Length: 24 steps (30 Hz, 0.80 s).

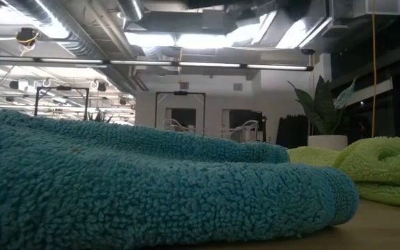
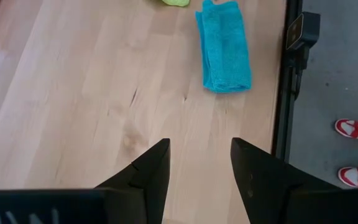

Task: Fold microfiber towels
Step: Fold the blue towel

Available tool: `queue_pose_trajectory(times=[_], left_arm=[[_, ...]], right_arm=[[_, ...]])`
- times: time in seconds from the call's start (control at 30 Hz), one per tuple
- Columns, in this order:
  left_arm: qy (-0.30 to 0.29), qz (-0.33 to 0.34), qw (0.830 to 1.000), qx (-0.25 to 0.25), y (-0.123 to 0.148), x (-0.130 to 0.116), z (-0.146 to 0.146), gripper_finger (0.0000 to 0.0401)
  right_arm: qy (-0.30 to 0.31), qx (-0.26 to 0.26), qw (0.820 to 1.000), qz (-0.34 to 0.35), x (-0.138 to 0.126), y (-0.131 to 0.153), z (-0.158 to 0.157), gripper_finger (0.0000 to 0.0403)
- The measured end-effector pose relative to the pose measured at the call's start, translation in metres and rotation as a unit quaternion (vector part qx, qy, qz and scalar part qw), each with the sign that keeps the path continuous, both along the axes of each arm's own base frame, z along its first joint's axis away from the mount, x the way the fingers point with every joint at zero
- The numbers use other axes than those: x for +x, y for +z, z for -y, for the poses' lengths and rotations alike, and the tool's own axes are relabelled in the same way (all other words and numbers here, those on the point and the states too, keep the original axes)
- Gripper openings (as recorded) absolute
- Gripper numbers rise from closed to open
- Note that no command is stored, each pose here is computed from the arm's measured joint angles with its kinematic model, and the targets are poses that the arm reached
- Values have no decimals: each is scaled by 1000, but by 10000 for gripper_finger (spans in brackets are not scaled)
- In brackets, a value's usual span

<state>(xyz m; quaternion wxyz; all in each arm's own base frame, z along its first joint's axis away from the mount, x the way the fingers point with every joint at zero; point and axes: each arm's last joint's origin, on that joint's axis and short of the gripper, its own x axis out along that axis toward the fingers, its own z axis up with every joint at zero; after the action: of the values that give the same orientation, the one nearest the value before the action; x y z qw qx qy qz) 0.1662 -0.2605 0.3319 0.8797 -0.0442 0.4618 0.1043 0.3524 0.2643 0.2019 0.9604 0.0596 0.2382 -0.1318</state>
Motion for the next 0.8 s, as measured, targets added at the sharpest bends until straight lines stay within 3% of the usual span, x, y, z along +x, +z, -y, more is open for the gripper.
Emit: queue_pose_trajectory(times=[0.1,0.23,0.3,0.37,0.4,0.47,0.57,0.7,0.8], left_arm=[[3,0,1000,-1,0,1,0,161],[13,3,1000,-6,0,2,-1,161],[14,4,1000,-6,0,2,-1,161],[17,10,1000,-2,0,3,-2,161],[20,15,1000,1,0,4,-3,161],[24,26,999,7,1,6,-4,161],[37,39,998,9,1,10,-6,161],[62,44,997,0,1,16,-10,161],[79,46,996,-5,1,21,-14,161]], right_arm=[[-42,36,998,22,-23,8,18,135],[-100,174,979,43,-48,-13,42,135],[-67,244,966,56,-48,-22,44,135],[0,276,957,92,-43,-20,40,135],[32,276,954,112,-39,-18,38,135],[63,229,963,125,-32,-21,36,135],[87,149,978,120,-15,-22,36,135],[116,75,983,120,5,-21,33,135],[147,56,982,104,12,-28,33,135]])
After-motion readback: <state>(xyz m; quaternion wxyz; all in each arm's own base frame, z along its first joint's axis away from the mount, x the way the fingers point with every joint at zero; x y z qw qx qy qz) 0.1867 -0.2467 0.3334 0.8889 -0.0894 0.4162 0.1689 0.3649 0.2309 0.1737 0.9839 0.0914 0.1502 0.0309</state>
